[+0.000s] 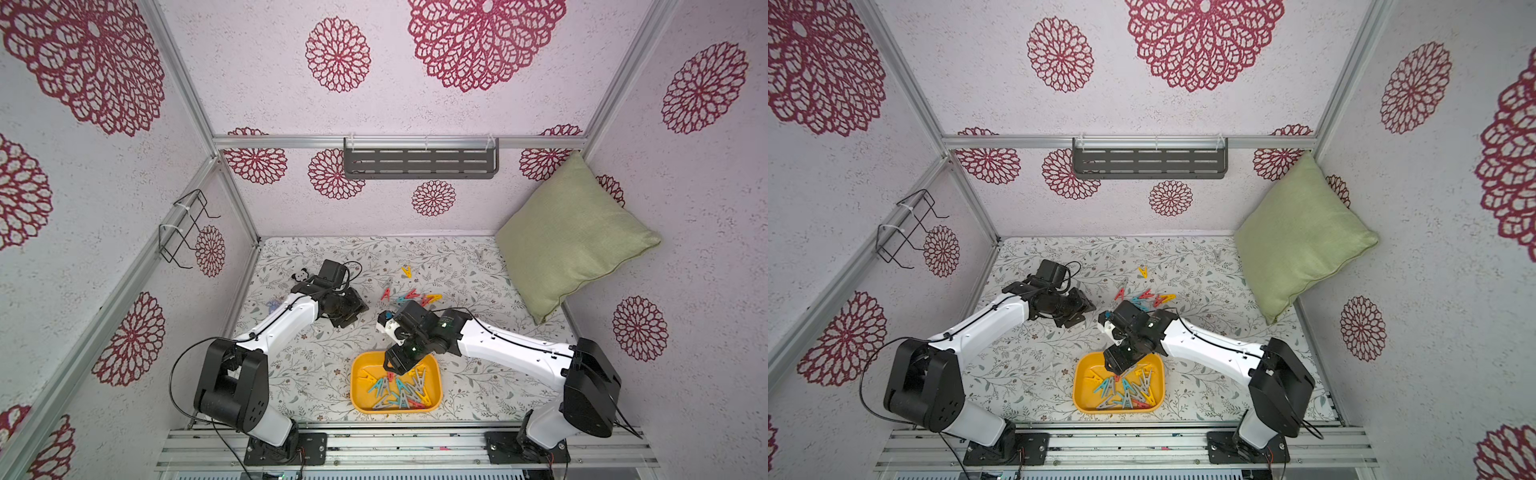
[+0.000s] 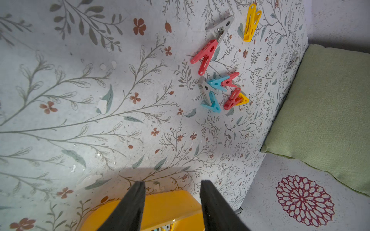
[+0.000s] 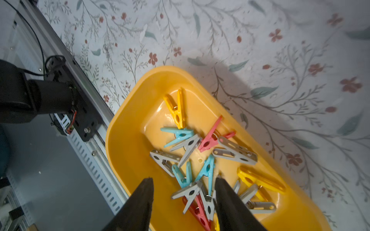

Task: Put the clothespins into the storage box
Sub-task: Place the clothespin in the storage box, then pick up the clothespin from the center of the board, then place the clothespin in the storage box, then pick up the clothespin from the center of the board, then place the clothespin in the storage box, then pick up the clothespin from the center of the board.

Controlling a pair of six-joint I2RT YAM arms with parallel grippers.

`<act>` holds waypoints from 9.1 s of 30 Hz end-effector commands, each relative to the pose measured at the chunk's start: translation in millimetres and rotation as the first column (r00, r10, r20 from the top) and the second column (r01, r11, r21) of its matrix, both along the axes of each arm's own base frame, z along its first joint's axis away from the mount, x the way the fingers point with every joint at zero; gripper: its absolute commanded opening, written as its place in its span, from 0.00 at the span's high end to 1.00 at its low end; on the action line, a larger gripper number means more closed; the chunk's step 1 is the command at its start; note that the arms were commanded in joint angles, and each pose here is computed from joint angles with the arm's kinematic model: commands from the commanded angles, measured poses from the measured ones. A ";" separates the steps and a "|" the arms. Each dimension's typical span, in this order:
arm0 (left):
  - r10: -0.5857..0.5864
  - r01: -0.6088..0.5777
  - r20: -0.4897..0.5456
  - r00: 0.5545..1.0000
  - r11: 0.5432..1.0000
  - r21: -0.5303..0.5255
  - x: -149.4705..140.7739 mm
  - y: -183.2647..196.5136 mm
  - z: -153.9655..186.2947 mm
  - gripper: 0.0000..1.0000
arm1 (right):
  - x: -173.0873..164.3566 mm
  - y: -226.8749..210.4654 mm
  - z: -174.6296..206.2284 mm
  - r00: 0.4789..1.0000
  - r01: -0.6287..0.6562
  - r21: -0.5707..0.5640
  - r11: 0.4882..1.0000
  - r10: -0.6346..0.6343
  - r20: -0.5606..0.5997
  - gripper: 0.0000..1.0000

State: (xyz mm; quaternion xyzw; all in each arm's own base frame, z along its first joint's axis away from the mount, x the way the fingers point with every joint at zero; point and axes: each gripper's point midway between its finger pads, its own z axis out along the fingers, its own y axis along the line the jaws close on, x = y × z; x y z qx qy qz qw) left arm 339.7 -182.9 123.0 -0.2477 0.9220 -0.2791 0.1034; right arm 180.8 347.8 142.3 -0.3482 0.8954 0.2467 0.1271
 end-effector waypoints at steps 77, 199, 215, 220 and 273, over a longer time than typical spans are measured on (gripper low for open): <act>0.084 -0.083 0.019 0.996 0.994 -0.068 -24.3 75.7 8.1 0.48 | 182.8 -49.0 -126.1 0.960 0.274 -0.340 0.900 -0.275 0.047 0.70; -0.554 0.540 -0.071 0.829 0.761 0.360 18.4 -54.6 19.0 1.00 | 172.7 -119.0 12.7 0.779 0.625 0.149 0.766 -0.626 -0.047 0.46; -0.500 0.514 -0.129 0.857 0.801 0.308 -125.7 -46.7 -8.3 0.98 | 204.1 -75.3 7.2 0.822 0.569 0.160 0.807 -0.562 -0.090 0.46; -0.488 0.505 -0.137 0.862 0.801 0.323 -133.1 -48.7 -22.1 0.74 | 217.8 -44.0 -2.6 0.845 0.535 0.112 0.837 -0.529 -0.079 0.47; -0.314 0.321 -0.069 0.947 0.915 0.245 -61.3 7.6 -1.8 0.50 | 316.4 0.6 -122.4 0.796 0.598 -0.131 0.790 -0.605 -0.017 0.85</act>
